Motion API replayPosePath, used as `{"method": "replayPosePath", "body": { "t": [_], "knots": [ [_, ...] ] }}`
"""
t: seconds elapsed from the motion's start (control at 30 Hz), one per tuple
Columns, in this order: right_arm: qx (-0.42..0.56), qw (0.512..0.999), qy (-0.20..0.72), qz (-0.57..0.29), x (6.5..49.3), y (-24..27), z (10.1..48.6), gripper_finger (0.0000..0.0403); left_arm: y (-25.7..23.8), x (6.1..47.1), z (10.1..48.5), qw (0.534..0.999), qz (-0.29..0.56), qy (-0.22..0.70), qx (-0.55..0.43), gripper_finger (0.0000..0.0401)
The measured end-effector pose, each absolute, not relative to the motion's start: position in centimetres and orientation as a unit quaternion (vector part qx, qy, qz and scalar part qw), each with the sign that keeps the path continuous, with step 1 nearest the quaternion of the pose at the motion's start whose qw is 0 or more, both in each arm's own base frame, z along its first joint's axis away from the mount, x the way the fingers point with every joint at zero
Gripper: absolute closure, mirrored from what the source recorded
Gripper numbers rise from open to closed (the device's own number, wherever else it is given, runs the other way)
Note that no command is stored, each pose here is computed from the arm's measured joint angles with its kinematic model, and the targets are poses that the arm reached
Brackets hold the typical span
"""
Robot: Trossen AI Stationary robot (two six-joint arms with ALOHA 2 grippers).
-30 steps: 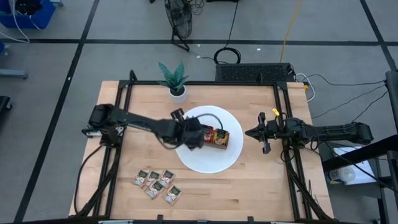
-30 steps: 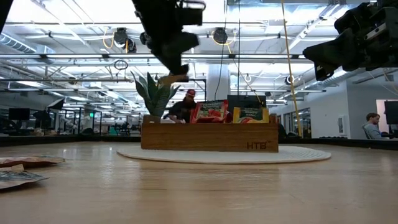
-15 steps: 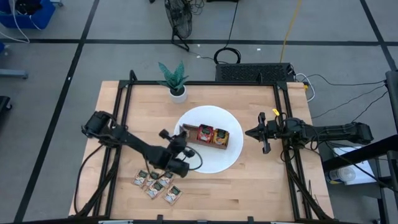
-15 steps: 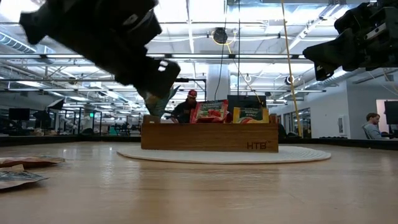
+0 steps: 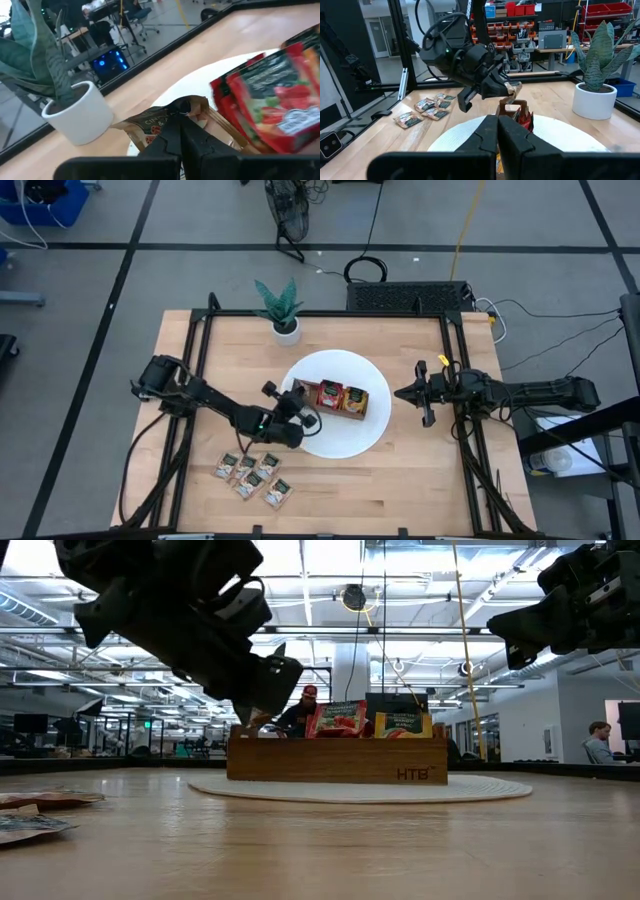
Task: Pick & Place Tea
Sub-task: Put the brown tea bag into the left section of the wooden organizer
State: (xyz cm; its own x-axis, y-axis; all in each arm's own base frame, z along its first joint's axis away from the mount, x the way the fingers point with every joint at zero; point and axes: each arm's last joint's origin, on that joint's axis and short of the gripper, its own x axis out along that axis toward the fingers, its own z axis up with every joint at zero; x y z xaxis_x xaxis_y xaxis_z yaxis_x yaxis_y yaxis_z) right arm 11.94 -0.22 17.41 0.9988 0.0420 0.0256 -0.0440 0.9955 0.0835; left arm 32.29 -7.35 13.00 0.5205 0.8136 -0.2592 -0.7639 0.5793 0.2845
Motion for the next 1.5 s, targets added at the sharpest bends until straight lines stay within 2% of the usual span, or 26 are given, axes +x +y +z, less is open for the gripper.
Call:
{"method": "replayPosePath", "body": {
  "t": [0.53, 0.83, 0.93, 1.23, 1.37, 1.5],
  "knots": [
    [0.042, 0.999, -0.012, 0.021, 11.9, -0.2, 17.4, 0.0399, -4.4, 33.1, 12.4, 0.875, 0.412, 0.250, 0.052, 0.0396],
    [0.042, 0.999, -0.012, 0.022, 11.9, -0.2, 17.4, 0.0399, -3.5, 33.9, 10.4, 0.875, 0.397, 0.273, 0.042, 0.0397],
    [0.042, 0.999, -0.012, 0.022, 11.9, -0.2, 17.4, 0.0399, -3.6, 34.1, 10.3, 0.879, 0.395, 0.263, 0.043, 0.0377],
    [0.042, 0.999, -0.012, 0.022, 11.9, -0.2, 17.4, 0.0399, -3.9, 34.4, 10.6, 0.888, 0.376, 0.258, 0.069, 0.0284],
    [0.042, 0.999, -0.012, 0.022, 11.9, -0.2, 17.4, 0.0398, -4.0, 34.4, 10.6, 0.887, 0.373, 0.261, 0.074, 0.0266],
    [0.042, 0.999, -0.012, 0.022, 11.9, -0.2, 17.4, 0.0399, -4.2, 34.3, 10.6, 0.887, 0.367, 0.267, 0.090, 0.0265]
  ]
}}
